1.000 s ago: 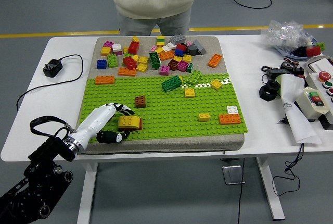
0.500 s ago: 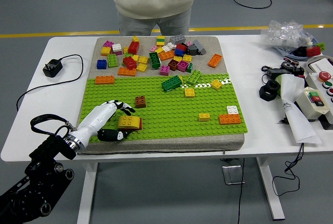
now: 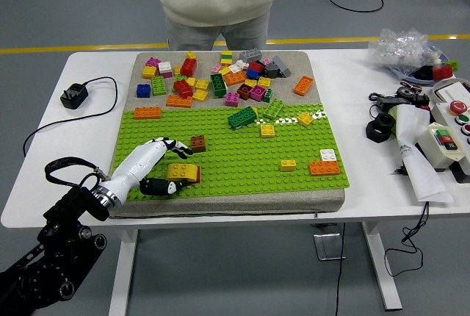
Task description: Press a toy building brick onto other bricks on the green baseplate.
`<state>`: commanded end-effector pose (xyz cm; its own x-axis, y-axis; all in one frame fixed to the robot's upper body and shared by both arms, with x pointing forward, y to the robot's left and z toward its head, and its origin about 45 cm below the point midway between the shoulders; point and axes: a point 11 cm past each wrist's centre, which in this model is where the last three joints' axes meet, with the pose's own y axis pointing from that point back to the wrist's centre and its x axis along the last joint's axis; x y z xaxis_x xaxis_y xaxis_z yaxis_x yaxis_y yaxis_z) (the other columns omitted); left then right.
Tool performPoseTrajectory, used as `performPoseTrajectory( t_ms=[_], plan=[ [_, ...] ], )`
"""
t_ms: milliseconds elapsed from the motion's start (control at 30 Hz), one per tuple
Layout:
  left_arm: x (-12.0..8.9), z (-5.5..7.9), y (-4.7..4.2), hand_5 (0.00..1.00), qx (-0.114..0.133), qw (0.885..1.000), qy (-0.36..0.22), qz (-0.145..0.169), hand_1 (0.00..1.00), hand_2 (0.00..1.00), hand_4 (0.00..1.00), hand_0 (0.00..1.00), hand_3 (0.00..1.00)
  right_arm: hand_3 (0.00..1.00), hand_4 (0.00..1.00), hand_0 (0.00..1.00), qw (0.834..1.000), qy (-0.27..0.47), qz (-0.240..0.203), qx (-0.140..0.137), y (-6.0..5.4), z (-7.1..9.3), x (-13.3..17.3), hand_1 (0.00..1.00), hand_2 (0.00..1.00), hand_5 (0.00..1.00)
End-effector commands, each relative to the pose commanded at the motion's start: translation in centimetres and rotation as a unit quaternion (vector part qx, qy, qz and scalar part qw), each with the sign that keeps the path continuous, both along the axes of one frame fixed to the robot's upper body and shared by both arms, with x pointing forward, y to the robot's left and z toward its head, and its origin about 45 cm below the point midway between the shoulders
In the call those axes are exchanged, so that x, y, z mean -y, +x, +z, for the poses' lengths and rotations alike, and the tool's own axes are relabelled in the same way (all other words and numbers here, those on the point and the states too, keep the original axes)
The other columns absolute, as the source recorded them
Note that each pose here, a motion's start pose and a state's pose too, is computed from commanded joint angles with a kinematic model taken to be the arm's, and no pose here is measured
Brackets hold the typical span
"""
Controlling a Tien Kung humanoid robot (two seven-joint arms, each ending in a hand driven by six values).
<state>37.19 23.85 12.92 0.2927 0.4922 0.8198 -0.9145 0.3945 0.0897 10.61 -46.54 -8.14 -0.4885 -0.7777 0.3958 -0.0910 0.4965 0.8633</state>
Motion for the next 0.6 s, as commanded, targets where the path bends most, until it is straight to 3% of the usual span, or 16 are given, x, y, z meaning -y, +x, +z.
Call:
performPoseTrajectory(
  t_ms=[600],
  plan=[
    [0.32, -0.09, 0.11, 0.085, -0.003, 1.000, -0.003, -0.002, 0.768, 0.614, 0.847, 0.915, 0.653, 0.742, 0.998, 0.802, 1.000, 0.000, 0.001, -0.001, -0.10, -0.04, -0.03, 0.731, 0.755, 0.667]
  ],
)
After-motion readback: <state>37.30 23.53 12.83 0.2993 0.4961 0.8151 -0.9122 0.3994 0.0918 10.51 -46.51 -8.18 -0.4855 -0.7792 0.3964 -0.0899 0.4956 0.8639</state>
